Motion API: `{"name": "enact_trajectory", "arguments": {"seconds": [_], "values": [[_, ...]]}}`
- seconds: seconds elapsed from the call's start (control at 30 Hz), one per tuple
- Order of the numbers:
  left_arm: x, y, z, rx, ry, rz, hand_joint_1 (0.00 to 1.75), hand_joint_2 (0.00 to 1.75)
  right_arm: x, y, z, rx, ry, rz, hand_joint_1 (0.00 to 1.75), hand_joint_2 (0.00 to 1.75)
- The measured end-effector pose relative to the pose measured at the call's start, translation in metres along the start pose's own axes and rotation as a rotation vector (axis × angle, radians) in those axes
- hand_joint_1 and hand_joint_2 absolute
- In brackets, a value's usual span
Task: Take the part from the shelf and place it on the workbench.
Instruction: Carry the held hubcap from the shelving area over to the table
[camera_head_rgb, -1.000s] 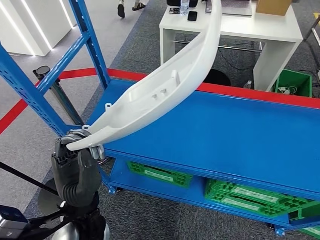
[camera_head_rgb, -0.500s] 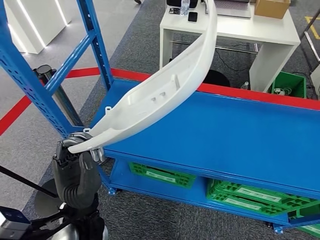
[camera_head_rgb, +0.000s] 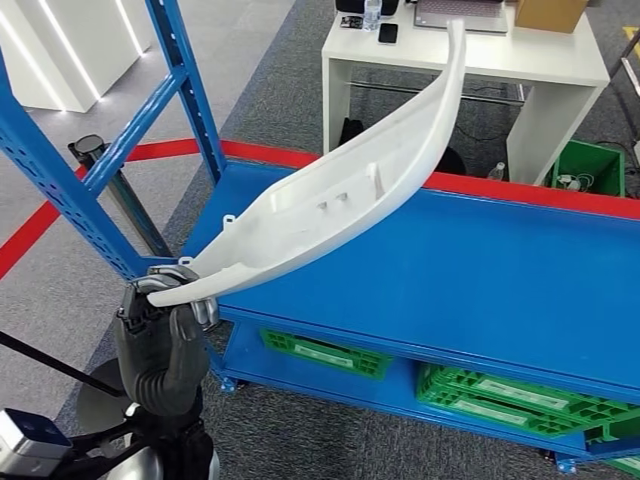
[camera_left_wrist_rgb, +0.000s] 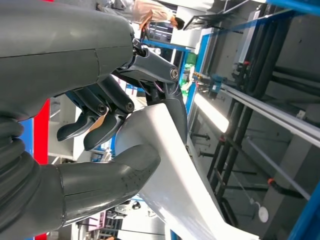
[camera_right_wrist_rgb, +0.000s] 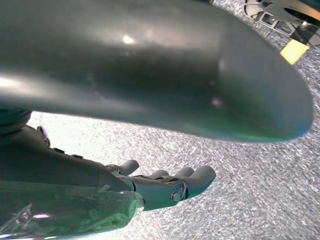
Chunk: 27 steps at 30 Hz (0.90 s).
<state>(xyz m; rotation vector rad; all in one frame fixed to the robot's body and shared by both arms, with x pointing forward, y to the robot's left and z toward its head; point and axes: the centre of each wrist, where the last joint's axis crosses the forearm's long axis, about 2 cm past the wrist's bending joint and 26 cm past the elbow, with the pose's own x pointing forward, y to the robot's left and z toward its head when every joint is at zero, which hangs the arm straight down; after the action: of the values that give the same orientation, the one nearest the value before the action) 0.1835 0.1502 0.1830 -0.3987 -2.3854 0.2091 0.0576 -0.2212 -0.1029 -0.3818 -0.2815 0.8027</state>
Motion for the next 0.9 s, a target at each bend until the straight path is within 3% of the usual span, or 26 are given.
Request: {"name": "enact_trajectory", "arguments": {"seconds": [0.9], "values": [[-0.0025, -0.0001, 0.0001, -0.010, 0.012, 0.033, 1.75, 1.75, 0.0013, -0.0022, -0.0011, 0.021, 0.044, -0.013, 0.00, 0.00]]}}
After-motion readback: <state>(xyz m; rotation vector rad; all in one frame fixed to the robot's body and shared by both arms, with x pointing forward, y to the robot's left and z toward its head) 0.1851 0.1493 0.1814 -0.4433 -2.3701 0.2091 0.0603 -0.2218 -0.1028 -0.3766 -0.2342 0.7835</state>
